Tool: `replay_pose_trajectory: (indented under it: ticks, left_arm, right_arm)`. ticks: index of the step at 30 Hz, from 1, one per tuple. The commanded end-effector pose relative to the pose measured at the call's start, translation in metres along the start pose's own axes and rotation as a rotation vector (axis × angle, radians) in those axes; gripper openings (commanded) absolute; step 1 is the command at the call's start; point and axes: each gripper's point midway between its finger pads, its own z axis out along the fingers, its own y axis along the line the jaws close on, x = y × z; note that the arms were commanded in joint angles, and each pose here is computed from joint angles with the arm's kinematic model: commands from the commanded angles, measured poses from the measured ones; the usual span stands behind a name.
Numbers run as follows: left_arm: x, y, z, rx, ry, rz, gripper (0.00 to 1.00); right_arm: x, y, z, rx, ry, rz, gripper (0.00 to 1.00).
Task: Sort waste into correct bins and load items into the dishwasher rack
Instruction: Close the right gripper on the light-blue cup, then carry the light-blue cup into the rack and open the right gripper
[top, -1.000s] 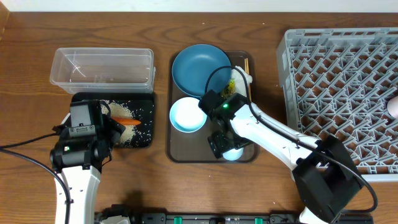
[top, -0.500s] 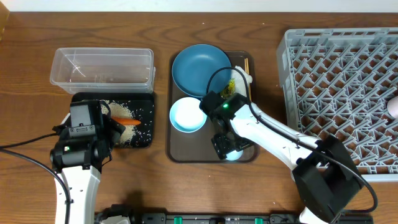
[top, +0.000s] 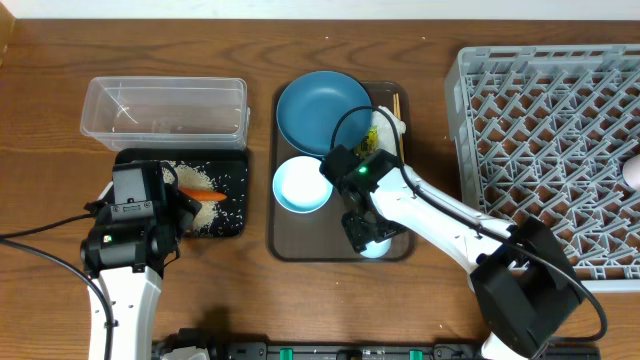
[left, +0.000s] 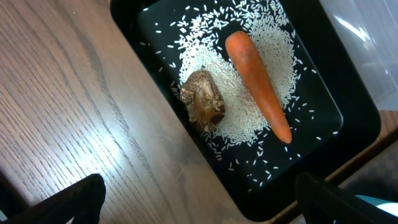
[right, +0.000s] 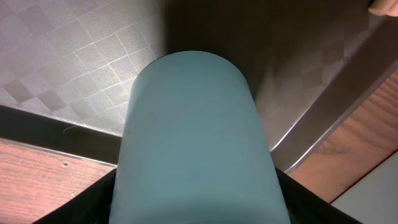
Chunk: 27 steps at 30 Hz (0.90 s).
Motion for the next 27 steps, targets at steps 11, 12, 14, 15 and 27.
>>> replay_pose_trajectory:
  ticks: [11,12,14,15,27]
  left_arm:
    - [-0.005,0.000,-0.004,-0.001,-0.018,0.006,0.98]
    - [-0.005,0.000,-0.004,-0.001,-0.018,0.006,0.98]
    - [-0.005,0.000,-0.004,-0.001,-0.018,0.006,0.98]
    - [-0.005,0.000,-0.004,-0.001,-0.018,0.006,0.98]
    - [-0.005,0.000,-0.004,-0.001,-0.018,0.006,0.98]
  right_arm:
    - [-0.008,0.000,-0.007,0.007,-0.018,0.008,0.51]
    - [-0.010,0.001,-0.010,0.005,-0.024,0.008,0.47]
    - [-0.015,0.002,-0.018,-0.001,-0.041,0.007,0.45]
    - [-0.018,0.003,-0.022,-0.005,-0.050,0.002,0.45]
    - [-0.052,-0.053,-0.101,0.127,-0.178,0.098,0.46]
